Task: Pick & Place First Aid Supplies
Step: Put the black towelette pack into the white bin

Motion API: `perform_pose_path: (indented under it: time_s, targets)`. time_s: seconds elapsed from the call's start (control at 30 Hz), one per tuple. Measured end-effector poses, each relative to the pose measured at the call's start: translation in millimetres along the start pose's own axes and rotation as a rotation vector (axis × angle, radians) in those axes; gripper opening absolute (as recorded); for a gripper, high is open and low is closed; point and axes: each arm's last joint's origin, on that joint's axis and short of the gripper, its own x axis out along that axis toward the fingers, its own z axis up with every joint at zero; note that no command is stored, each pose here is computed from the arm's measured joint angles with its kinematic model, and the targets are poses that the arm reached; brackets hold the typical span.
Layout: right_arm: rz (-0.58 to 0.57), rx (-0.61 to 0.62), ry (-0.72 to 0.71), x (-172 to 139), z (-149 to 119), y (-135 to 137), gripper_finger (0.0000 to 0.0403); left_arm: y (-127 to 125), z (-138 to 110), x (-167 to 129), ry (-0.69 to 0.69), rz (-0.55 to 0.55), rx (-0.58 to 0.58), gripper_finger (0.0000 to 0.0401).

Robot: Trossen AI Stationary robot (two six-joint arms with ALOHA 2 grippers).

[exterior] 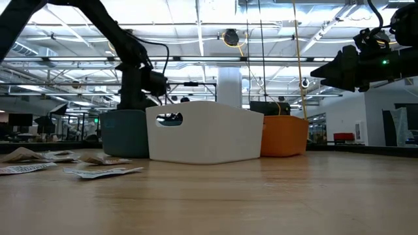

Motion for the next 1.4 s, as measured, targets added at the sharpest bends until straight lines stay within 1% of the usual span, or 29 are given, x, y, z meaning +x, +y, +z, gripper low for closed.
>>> perform_pose_path:
  time_s: [0.2,0.27,0.33,0.4,0.47,0.67,0.7,0.73,0.8,0.87,0.97,1.0,1.13,1.4]
  targets:
    - [0.000,0.000,0.000,0,0,0,0.0377,1,-10,23,0.012,0.003,-0.011,0.0266]
    - [0.000,0.000,0.000,0,0,0,0.0377,0,-11,27,0.009,0.013,0.006,0.0256]
    - [0.000,0.000,0.000,0,0,0,0.0377,1,-13,28,0.012,0.026,0.016,0.0236]
    - [0.000,0.000,0.000,0,0,0,0.0377,2,-13,29,0.011,0.045,0.017,0.0207]
    - [0.000,0.000,0.000,0,0,0,0.0377,2,-13,30,0.010,0.052,0.031,0.0167]
    - [-0.001,0.000,0.000,0,0,0,0.0377,3,-13,30,0.009,0.065,0.045,0.0025]
    - [0.000,0.000,0.000,0,0,0,0.0377,3,-13,30,0.010,0.061,0.046,0.0015]
    - [0.000,0.000,0.000,0,0,0,0.0377,4,-13,30,0.010,0.050,0.043,0.0013]
    - [0.000,0.000,0.000,0,0,0,0.0377,5,-13,29,0.013,-0.011,0.027,0.0013]
    - [0.000,0.000,0.000,0,0,0,0.0377,8,-14,24,0.008,-0.122,0.004,0.0008]
    - [0.000,0.000,0.000,0,0,0,0.0377,15,-18,4,-0.055,-0.277,-0.047,0.0006]
    - [0.000,0.000,0.000,0,0,0,0.0377,18,-20,-5,-0.083,-0.303,-0.060,0.0006]
    - [0.000,0.000,0.000,0,0,0,0.0377,27,-30,-36,-0.191,-0.335,-0.085,0.0005]
    - [0.000,0.000,0.000,0,0,0,0.0377,32,-55,-81,-0.310,-0.601,-0.088,0.0004]
